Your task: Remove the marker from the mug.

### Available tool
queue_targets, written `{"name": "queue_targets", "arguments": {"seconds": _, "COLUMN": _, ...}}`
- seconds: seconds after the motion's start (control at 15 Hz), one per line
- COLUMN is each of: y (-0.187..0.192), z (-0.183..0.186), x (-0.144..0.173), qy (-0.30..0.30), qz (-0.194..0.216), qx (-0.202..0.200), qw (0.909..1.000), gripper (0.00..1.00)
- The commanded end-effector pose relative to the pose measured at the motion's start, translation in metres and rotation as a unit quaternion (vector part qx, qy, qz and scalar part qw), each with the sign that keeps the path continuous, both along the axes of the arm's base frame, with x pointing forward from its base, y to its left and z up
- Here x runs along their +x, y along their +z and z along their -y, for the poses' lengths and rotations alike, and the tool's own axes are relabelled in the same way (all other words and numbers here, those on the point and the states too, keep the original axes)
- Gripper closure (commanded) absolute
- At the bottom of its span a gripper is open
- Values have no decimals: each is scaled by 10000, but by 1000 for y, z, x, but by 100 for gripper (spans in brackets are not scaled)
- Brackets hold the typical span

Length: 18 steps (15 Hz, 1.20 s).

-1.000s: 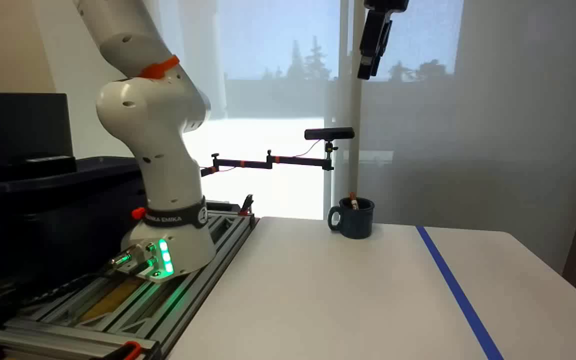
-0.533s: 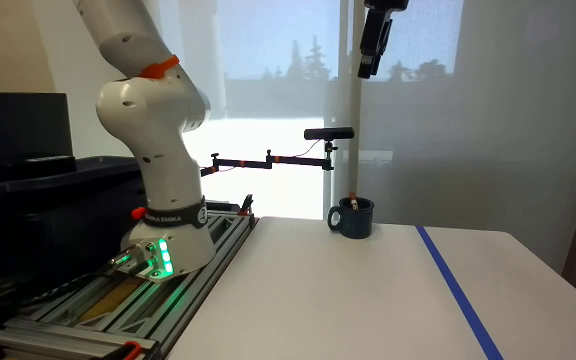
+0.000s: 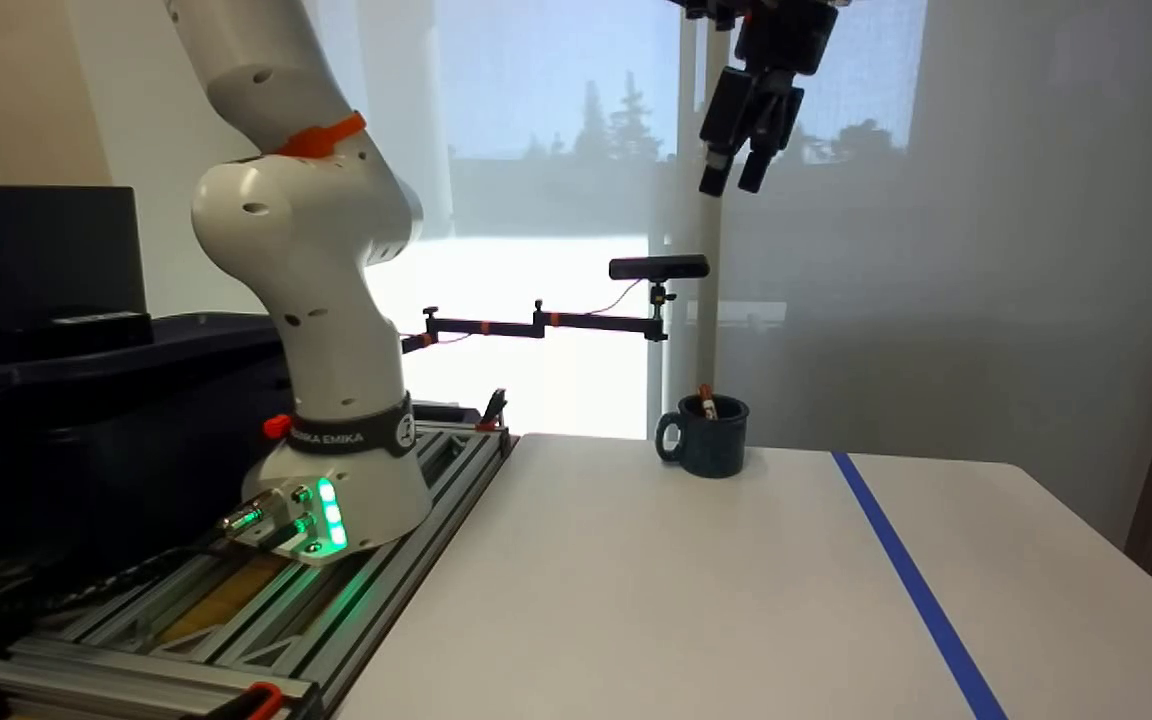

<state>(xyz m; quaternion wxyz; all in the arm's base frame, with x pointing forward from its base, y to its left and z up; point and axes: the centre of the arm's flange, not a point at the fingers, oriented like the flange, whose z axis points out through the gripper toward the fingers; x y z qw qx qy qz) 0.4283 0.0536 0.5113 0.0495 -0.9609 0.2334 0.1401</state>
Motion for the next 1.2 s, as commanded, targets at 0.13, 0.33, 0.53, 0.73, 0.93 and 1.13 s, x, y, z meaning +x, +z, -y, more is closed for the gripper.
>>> {"name": "queue_targets", "arguments": {"seconds": 0.13, "y": -33, "z": -14, "x": -3, "qy": -1272, "qz": -679, "qx": 442, "qw": 9886, "gripper": 0}}
{"name": "queue_targets", "arguments": {"seconds": 0.33, "y": -53, "z": -22, "x": -7, "qy": -1864, "qz": -960, "qx": 829, "qw": 9742, "gripper": 0}}
{"name": "queue_targets", "arguments": {"seconds": 0.53, "y": -78, "z": -27, "x": -8, "qy": -2478, "qz": -1205, "qx": 1166, "qw": 9542, "gripper": 0}}
{"name": "queue_targets", "arguments": {"seconds": 0.73, "y": -78, "z": -23, "x": -4, "qy": -2263, "qz": -1236, "qx": 1022, "qw": 9608, "gripper": 0}}
{"name": "queue_targets", "arguments": {"seconds": 0.93, "y": -87, "z": -24, "x": -3, "qy": -2364, "qz": -1290, "qx": 875, "qw": 9591, "gripper": 0}}
{"name": "queue_targets", "arguments": {"seconds": 1.13, "y": -110, "z": -24, "x": 3, "qy": -2404, "qz": -1405, "qx": 800, "qw": 9571, "gripper": 0}}
